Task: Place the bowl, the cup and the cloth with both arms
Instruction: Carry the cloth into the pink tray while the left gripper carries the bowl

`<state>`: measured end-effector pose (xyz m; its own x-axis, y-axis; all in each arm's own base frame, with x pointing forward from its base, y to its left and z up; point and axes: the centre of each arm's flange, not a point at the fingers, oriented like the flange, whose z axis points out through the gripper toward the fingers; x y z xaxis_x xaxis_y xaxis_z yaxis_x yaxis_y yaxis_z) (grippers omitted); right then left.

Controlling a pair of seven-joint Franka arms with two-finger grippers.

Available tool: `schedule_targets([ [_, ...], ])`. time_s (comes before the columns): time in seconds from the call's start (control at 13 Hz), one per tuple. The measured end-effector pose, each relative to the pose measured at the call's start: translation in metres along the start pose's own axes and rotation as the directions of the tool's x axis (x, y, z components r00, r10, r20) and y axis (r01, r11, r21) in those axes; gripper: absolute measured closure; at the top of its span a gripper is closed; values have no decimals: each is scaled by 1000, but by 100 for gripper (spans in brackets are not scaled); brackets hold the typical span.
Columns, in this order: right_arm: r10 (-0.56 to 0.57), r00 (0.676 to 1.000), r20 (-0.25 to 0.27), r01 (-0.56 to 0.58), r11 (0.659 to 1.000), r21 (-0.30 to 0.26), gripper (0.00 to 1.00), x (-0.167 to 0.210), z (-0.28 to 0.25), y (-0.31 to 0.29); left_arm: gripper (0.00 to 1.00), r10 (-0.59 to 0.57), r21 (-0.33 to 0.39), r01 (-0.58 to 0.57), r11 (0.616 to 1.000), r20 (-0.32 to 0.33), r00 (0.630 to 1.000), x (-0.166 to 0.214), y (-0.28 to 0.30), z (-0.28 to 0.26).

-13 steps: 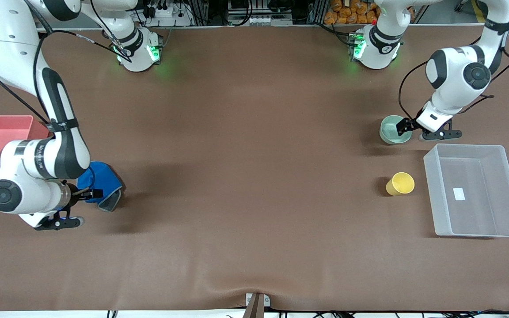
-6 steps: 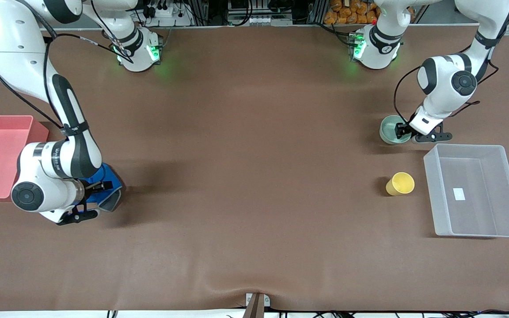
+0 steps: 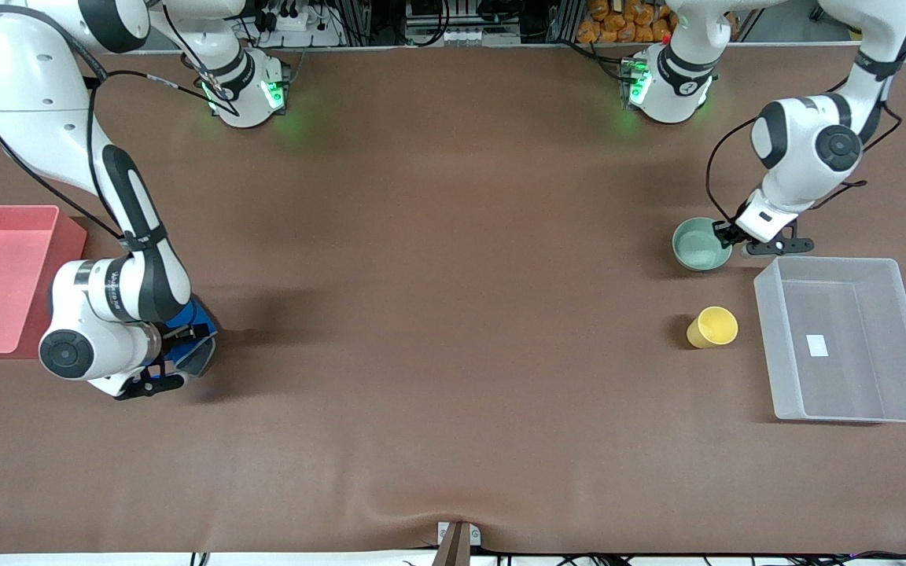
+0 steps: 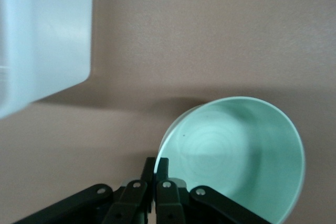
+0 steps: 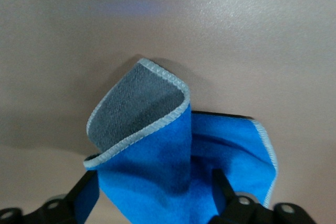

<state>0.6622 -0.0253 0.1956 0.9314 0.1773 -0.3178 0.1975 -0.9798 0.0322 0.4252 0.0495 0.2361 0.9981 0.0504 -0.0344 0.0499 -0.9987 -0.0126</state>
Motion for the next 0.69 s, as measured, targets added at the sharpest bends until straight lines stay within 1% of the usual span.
schedule_targets([
  [0.08, 9, 1000, 1, -9, 1000, 13, 7, 1, 3, 0, 96, -1, 0, 1, 1000, 37, 999, 10, -1, -23],
  [0.15, 14, 1000, 1, -14, 1000, 21, 17, 1, 4, -1, 97, -2, 0, 2, 1000, 65, 998, 20, -3, -52],
  [0.31, 17, 1000, 1, -17, 1000, 24, 42, 1, 3, -1, 97, 5, 1, -5, 1000, 94, 996, 39, -6, -110],
  [0.46, 14, 1000, -1, -14, 1000, 25, 67, 1, 3, -3, 97, 36, 0, -36, 999, 75, 997, 59, -15, -157],
  [0.54, 13, 1000, -5, -13, 1000, 24, 77, 2, 1, -4, 97, 39, 0, -39, 999, 57, 998, 68, -25, -171],
  [0.62, 12, 1000, -12, -12, 1000, 23, 90, 3, -3, -4, 97, 43, -1, -43, 999, 42, 998, 77, -39, -178],
  [0.69, 11, 1000, -23, -11, 1000, 21, 96, 4, -9, -5, 97, 47, 1, -47, 999, 33, 998, 87, -54, -181],
])
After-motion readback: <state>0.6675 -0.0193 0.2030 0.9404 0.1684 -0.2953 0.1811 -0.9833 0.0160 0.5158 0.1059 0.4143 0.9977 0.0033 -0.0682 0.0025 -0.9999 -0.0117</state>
